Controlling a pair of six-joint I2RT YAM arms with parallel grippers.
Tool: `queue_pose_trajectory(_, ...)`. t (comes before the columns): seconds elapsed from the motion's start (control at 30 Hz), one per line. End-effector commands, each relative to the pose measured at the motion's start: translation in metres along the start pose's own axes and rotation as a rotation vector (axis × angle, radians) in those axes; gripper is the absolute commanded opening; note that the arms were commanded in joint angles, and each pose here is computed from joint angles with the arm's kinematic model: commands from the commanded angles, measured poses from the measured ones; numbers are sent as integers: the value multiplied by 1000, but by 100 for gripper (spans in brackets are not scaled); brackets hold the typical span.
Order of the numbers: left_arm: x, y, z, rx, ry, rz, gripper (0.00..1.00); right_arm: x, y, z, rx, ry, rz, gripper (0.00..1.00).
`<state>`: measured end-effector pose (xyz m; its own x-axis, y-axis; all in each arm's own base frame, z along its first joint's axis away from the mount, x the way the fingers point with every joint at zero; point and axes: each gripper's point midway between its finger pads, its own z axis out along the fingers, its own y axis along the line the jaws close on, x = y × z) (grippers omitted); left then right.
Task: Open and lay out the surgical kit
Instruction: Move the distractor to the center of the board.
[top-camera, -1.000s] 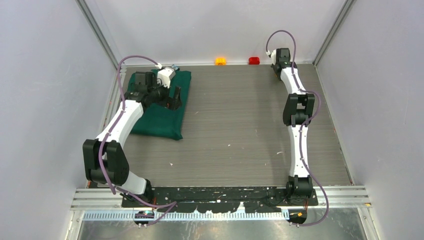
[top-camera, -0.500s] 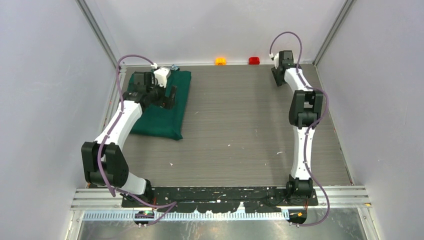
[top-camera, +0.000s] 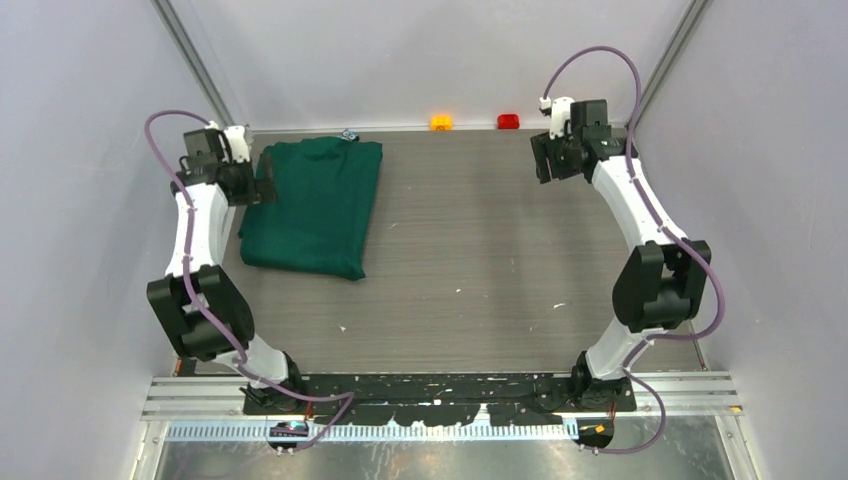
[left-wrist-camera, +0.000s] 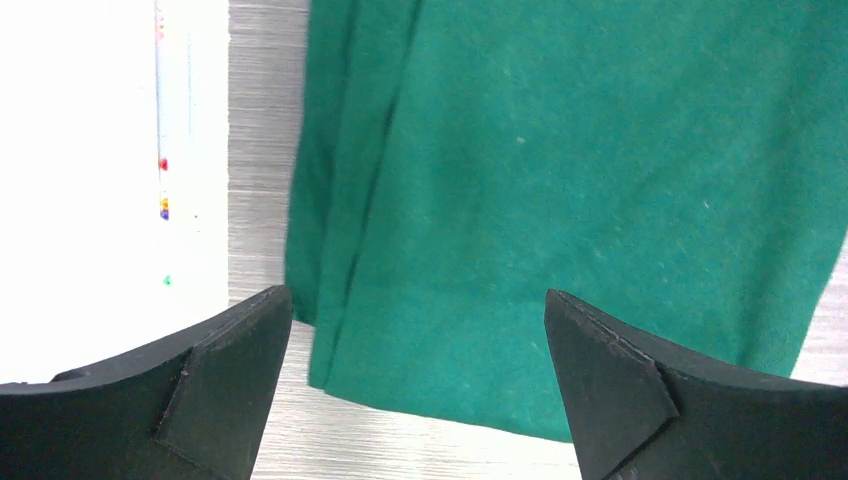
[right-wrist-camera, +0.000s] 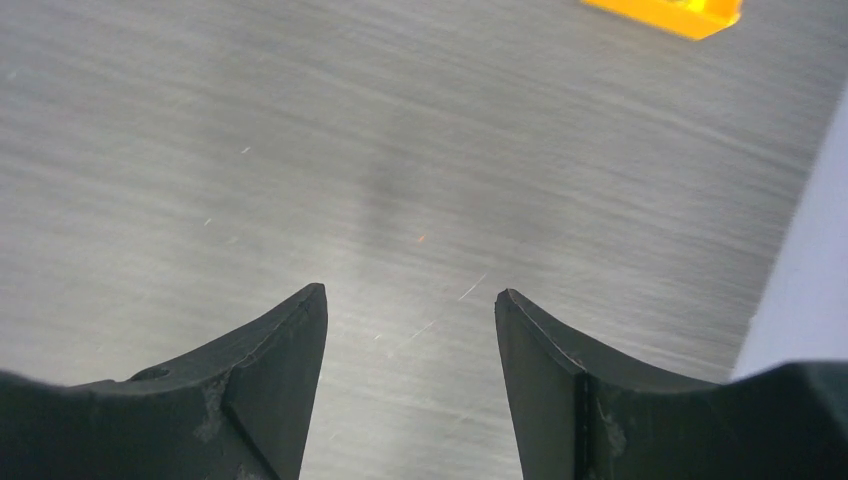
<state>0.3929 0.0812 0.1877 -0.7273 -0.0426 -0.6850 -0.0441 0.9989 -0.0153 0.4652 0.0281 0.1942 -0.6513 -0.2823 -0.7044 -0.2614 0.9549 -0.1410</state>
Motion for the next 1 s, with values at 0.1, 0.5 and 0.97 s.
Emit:
queue_pose_trajectory(0.1,-19,27,34,-42,82,-115,100,36,46,-20,-182,45,92,67)
queue_pose_trajectory(0.5,-31,43,97,-66,141,-192,100,67,70,-25,-268,102,122,67)
queue_pose_trajectory(0.97,-41,10,158,179,173,-279,94,82,75,-15,-288,142,122,68)
